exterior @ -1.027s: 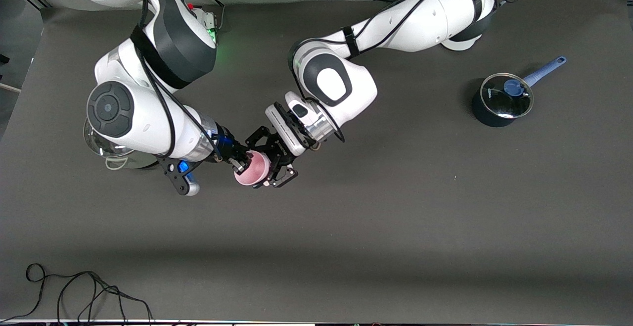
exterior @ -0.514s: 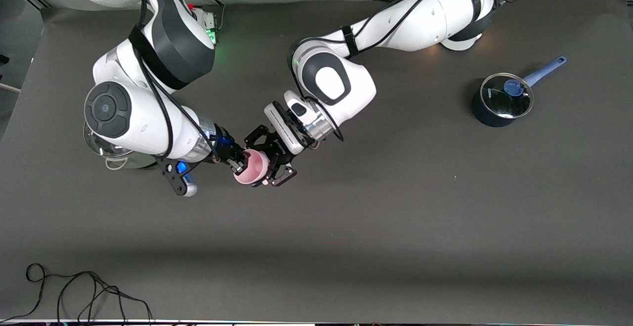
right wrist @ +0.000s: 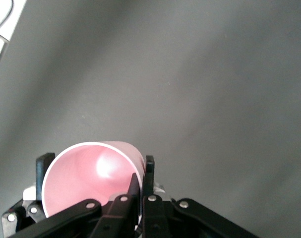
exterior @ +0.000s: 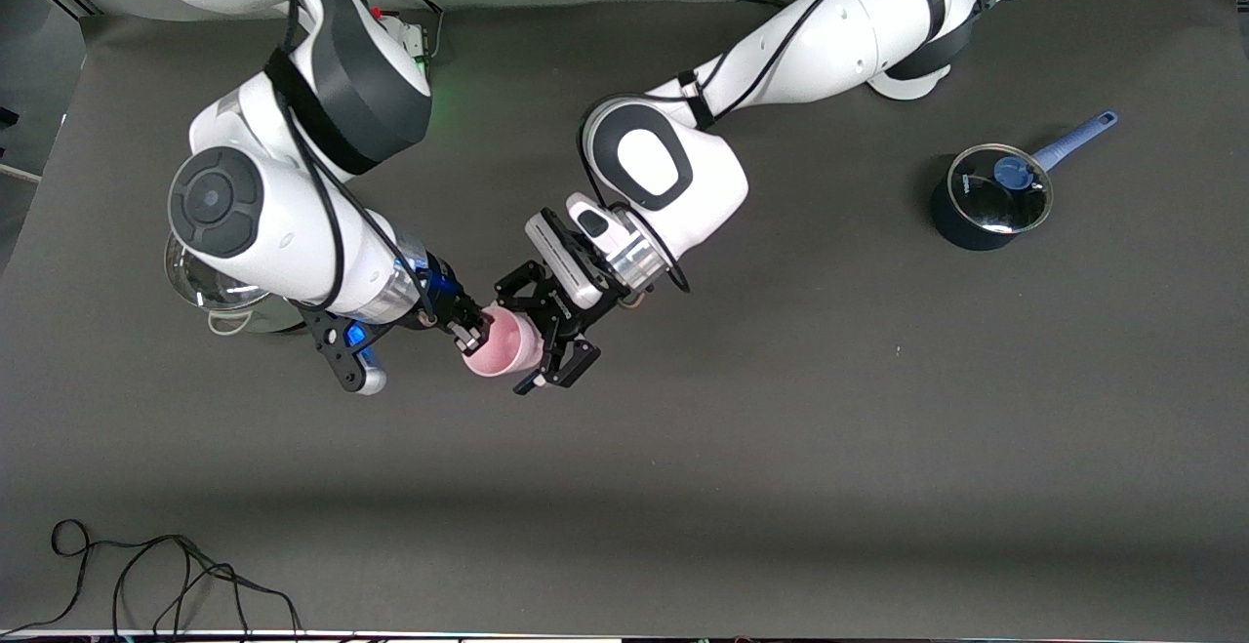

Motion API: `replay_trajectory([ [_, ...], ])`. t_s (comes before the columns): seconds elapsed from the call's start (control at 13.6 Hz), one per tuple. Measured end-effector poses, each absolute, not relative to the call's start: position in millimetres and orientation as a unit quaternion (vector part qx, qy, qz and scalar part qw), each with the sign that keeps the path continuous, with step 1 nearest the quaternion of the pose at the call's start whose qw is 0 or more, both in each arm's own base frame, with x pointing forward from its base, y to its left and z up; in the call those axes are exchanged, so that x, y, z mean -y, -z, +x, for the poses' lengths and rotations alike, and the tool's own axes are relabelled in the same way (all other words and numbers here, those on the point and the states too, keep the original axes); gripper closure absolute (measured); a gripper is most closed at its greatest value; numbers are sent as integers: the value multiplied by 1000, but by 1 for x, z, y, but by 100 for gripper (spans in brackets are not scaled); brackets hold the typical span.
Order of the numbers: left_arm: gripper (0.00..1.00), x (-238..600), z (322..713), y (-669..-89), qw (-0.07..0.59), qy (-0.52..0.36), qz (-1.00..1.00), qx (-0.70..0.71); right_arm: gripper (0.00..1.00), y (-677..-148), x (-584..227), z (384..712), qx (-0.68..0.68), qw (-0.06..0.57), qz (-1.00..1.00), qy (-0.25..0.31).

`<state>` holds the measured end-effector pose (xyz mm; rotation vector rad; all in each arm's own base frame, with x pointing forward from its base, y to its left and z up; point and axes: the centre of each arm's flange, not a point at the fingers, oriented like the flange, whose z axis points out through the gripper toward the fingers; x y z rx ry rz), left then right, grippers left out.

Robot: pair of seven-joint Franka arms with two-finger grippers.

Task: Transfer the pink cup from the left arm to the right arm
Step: 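Close the right gripper on the cup while the left gripper opens, then carry the cup away with the right gripper while the left gripper withdraws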

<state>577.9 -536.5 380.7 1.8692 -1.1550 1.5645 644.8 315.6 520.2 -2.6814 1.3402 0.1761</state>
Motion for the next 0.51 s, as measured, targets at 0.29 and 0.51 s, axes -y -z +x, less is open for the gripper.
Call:
replay_trajectory([
  [0.29,0,489,621,-356,178,-569,664,451,96,-523,-263,667,-456,31,-889,-9],
  [0.51,0,439,657,-347,170,-573,647,473,96,-535,-175,693,-459,32,-888,4],
])
